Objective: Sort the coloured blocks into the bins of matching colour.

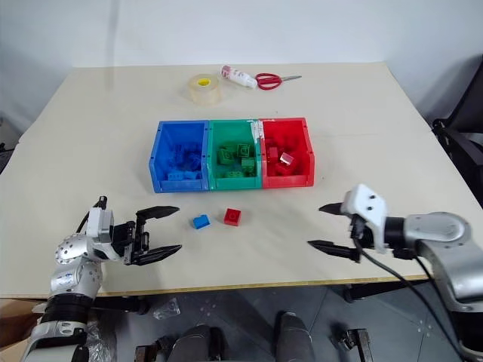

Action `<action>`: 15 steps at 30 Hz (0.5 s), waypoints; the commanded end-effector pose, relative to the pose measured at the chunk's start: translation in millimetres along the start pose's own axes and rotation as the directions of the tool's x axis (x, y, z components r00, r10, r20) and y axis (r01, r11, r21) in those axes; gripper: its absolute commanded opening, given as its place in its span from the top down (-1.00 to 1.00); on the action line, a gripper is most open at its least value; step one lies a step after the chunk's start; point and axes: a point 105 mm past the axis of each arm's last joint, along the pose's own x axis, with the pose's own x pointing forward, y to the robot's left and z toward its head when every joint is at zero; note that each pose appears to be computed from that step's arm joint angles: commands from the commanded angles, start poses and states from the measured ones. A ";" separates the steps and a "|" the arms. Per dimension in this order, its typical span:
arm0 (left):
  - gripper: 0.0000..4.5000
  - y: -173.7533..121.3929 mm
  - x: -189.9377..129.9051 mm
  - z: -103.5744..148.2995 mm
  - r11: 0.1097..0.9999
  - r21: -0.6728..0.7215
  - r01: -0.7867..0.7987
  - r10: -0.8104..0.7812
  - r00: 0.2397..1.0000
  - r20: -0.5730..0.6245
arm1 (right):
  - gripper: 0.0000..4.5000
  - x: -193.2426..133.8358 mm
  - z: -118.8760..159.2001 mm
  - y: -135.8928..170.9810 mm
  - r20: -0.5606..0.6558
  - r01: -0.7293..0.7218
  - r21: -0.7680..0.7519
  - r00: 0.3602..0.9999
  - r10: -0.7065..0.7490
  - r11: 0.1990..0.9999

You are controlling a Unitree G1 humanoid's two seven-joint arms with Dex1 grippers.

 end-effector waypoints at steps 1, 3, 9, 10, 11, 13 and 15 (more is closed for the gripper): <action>-1.00 -3.6 -1.0 5.8 0.999 0.029 0.015 -0.015 1.000 0.002 | -0.99 25.6 16.0 7.5 0.043 -0.049 -0.043 0.998 0.051 0.998; -1.00 -4.7 -2.1 6.3 1.000 0.030 0.010 -0.010 1.000 0.001 | -0.99 48.8 21.8 7.8 0.066 -0.074 -0.064 0.995 0.078 0.995; -1.00 -7.8 -5.1 7.7 0.999 0.037 -0.013 0.013 1.000 -0.005 | -0.99 106.5 44.6 -3.8 0.113 -0.056 -0.098 0.991 0.067 0.994; -1.00 -8.3 -5.7 8.0 0.999 0.039 -0.018 0.018 1.000 -0.006 | -0.99 113.5 47.3 -3.6 0.119 -0.064 -0.104 0.990 0.076 0.993; -1.00 -8.6 -6.3 8.2 0.999 0.040 -0.024 0.025 1.000 -0.007 | -0.99 120.6 48.4 -3.5 0.119 -0.071 -0.110 0.989 0.084 0.991; -1.00 -9.3 -7.0 8.5 0.999 0.043 -0.034 0.034 0.999 -0.009 | -0.99 130.9 47.3 -4.4 0.106 -0.075 -0.118 0.990 0.088 0.990; -1.00 -11.5 -7.7 8.9 0.998 0.046 -0.041 0.042 0.999 -0.011 | -0.99 140.0 42.9 -3.6 0.078 -0.085 -0.124 0.992 0.095 0.989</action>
